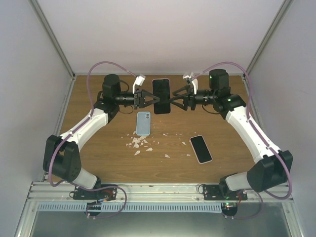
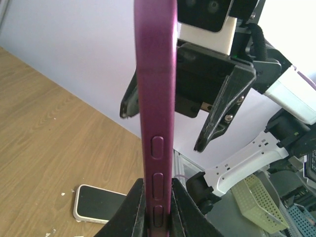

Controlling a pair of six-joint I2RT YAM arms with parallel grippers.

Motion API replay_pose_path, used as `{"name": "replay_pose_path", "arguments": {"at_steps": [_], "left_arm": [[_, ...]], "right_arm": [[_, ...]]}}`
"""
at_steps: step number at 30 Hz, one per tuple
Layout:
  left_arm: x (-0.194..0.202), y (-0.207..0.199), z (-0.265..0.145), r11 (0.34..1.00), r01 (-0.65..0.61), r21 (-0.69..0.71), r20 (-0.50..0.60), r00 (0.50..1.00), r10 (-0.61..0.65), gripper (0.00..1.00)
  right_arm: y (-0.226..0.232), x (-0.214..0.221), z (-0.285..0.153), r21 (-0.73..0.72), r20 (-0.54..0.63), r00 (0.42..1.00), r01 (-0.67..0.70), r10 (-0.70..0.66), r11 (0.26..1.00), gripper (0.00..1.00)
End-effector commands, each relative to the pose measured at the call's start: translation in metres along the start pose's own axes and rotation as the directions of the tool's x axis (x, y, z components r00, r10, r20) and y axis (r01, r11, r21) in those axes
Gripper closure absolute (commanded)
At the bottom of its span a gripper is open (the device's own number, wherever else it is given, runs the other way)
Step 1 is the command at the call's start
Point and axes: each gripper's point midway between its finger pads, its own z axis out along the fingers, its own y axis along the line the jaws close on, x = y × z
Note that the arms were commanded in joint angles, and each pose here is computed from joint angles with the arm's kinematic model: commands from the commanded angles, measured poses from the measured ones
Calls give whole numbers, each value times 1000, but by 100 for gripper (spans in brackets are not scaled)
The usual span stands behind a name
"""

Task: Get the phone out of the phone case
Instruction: Place the phone at the center of the board.

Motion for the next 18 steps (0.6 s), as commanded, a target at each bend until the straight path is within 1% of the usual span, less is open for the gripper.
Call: {"name": "replay_pose_path", "arguments": {"at_steps": [1,6,12,18], "left_arm": [[-10,-22,2,989,-144,46,28,989,143,100],[-4,-29,12,984,-164,76,10,986,164,100],[2,-26,16,986,-152,76,-4,988,152,100],[2,-20,18,988,-144,61,-7,989,145,100]], "right_arm": [[19,1,-3,-113,20,997,-65,68,991,44],[20,7,1,-153,6,993,-115,117,981,54],[22,7,2,-185,4,989,-146,149,972,68],[22,13,3,-205,-3,980,-195,199,959,87]]}}
